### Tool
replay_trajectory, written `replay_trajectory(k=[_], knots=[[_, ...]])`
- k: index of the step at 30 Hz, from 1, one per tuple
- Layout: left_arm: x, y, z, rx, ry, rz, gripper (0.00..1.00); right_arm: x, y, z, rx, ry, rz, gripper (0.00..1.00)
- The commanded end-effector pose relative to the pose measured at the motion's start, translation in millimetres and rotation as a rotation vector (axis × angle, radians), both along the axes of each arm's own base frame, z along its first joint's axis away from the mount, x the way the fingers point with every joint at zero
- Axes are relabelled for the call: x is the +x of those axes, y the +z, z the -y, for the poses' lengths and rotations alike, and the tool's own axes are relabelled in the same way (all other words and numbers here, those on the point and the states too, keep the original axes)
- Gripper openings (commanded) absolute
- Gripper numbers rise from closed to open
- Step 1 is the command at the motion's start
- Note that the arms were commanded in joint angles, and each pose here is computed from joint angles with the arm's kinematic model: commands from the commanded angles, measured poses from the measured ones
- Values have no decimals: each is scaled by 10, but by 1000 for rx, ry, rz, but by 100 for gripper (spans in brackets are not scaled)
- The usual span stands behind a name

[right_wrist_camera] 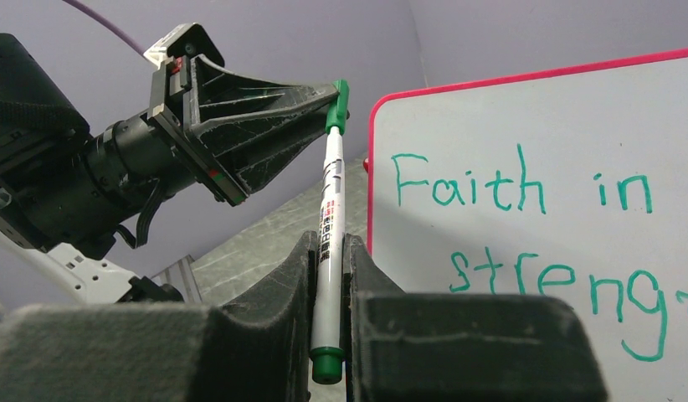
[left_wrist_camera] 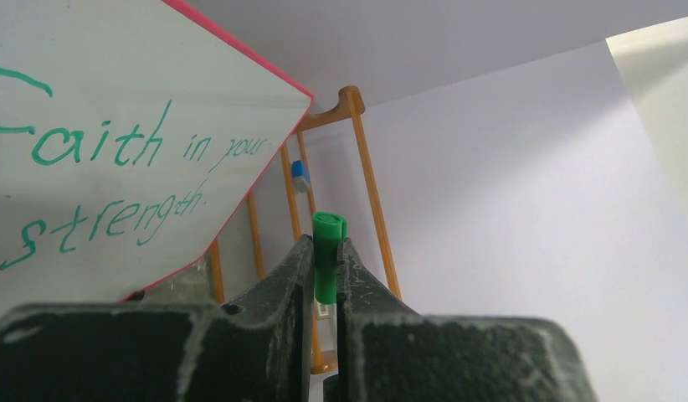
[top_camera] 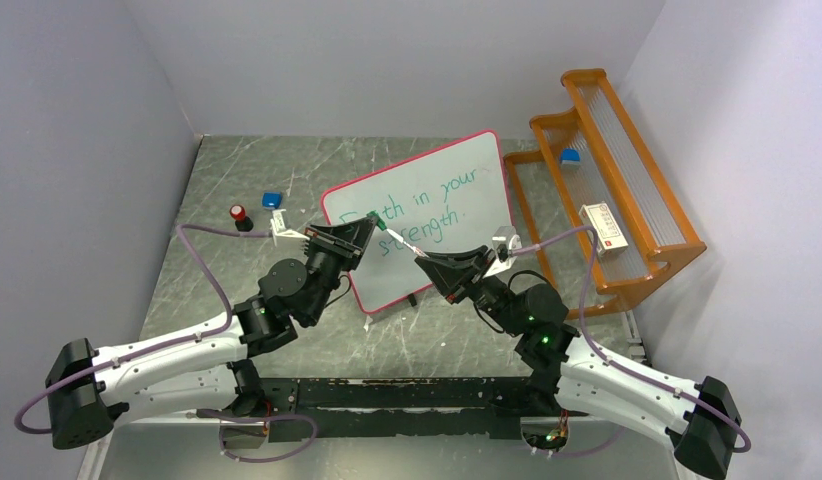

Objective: Write a sentence on the whiteboard
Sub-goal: Close the whiteboard marker at the center of the board.

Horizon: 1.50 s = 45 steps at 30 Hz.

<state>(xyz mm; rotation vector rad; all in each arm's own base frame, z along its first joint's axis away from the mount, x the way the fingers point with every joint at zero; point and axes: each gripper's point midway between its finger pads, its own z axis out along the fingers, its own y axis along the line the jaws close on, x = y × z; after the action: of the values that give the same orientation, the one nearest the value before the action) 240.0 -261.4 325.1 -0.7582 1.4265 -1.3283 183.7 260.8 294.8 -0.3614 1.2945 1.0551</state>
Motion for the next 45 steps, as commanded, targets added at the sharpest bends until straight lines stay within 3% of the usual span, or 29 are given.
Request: replay_trajectory(k=[1,27,33,37,45], knots=[[9,65,-20,-42,5,12,5,-38,276,14,56,6,49,0],[-126,65,308,-53,-157,66,5,129,394,83,167,-84,57,0],[-199,65,469,1,-226,134,5,152,464,60,206,-83,64,0],[-235,75,484,115,-240,195,5,130,478,95,229,-82,63,0],[-245,323,210,371,-201,361,42,50,375,234,267,-79,24,0]])
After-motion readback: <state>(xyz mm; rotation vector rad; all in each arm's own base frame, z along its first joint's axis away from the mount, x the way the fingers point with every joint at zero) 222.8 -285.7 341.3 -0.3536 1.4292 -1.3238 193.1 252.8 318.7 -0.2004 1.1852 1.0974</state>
